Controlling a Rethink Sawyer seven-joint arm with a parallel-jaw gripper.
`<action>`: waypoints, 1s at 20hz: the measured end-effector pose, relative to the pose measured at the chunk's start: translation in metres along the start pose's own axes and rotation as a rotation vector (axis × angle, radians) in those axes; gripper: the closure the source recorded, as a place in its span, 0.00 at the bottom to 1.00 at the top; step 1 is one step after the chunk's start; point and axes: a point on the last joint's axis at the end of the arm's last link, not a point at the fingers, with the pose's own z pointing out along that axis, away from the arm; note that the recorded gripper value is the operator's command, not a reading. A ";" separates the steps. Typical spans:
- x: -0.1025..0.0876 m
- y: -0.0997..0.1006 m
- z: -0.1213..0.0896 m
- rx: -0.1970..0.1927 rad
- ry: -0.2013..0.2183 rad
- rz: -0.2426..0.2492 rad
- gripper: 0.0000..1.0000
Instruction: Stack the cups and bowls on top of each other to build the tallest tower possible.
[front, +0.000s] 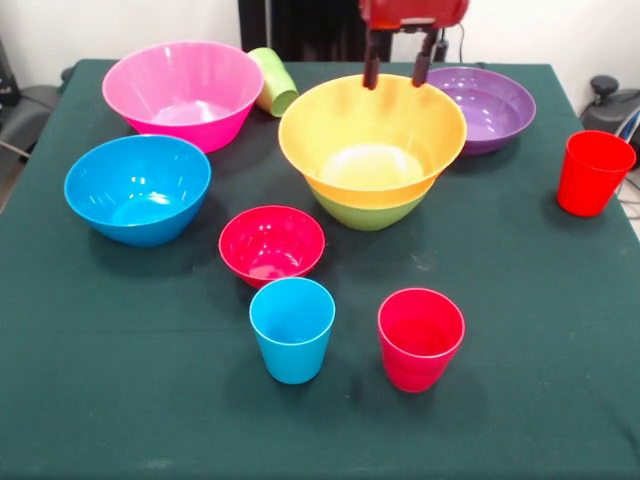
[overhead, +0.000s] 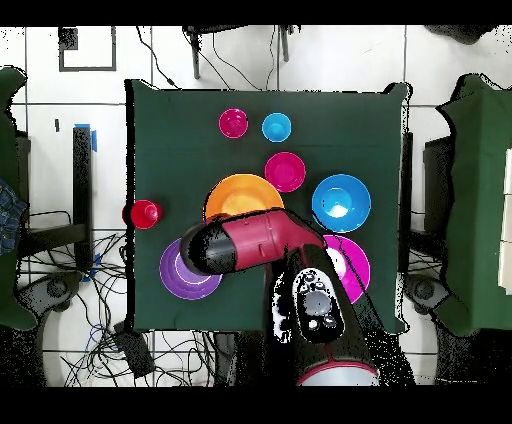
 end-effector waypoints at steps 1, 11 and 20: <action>0.001 -0.007 0.002 0.000 0.001 0.008 0.00; 0.001 -0.028 0.027 -0.001 0.019 0.019 0.00; -0.003 -0.003 0.054 -0.022 0.043 -0.021 0.00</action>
